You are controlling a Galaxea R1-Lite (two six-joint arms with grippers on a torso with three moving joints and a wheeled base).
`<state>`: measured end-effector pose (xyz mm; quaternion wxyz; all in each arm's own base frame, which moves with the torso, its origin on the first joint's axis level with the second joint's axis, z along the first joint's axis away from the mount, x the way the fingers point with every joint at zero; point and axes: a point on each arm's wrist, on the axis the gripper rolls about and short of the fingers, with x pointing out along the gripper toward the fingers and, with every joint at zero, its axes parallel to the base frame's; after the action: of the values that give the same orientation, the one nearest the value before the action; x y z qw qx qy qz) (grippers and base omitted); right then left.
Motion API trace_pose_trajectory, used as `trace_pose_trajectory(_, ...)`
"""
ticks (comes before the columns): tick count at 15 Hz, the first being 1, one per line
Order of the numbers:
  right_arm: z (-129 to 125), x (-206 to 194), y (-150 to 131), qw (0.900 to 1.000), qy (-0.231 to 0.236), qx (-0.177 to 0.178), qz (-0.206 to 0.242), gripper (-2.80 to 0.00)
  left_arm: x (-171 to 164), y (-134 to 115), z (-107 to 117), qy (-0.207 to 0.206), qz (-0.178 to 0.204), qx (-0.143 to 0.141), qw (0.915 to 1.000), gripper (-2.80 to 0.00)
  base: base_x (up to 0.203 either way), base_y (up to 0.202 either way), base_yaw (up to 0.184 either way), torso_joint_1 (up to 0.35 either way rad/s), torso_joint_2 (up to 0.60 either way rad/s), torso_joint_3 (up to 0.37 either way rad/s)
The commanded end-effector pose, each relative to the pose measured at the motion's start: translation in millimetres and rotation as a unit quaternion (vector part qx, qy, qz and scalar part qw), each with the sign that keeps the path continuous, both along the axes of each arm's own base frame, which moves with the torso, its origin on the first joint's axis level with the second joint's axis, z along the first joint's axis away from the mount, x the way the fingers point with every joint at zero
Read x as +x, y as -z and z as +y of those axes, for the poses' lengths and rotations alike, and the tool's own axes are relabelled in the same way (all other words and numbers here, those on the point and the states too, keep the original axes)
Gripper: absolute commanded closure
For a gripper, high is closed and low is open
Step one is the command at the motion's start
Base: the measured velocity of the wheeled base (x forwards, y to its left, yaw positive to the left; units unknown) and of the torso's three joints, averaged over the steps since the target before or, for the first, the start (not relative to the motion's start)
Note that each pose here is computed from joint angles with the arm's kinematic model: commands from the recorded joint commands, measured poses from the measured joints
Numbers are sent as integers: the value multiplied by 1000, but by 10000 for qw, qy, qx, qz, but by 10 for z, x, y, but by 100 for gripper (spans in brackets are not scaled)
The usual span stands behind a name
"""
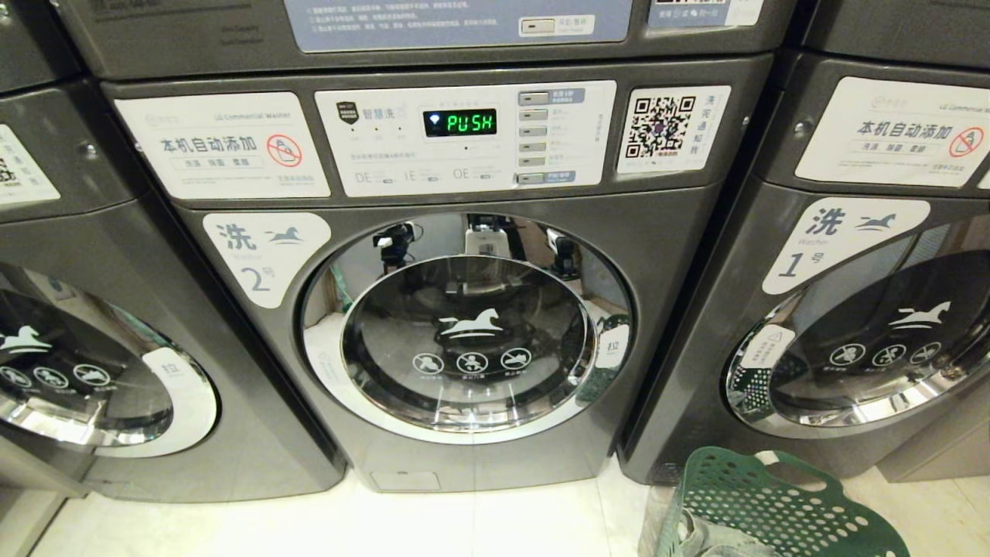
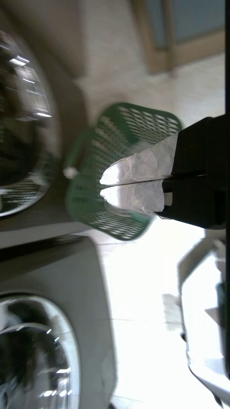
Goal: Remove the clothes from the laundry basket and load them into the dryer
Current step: Take the clothes out of the basket
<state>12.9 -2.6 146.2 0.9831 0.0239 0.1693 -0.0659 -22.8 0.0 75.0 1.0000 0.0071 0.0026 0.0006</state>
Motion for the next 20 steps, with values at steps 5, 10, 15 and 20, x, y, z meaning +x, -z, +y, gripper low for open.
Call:
trace_pose_trajectory(5,-21,870,143,9775,468,681,1941,0,1,4,0,-1,5,5,10000,0,0,0,0,4,5,-201)
trace_pose_trajectory(10,-59,1609,493,9553,863,1007,2641,0,1,4,0,-1,5,-2,10000,0,0,0,0,4,4,-195)
trace_pose_trajectory(15,-164,1927,771,9498,1183,1109,2675,0,1,4,0,-9,5,-41,10000,0,0,0,0,4,0,-200)
trace_pose_trajectory(20,-453,2024,1180,9200,1811,1304,3222,0,1,3,0,-1,0,-41,10000,0,0,0,0,-1,1,-197)
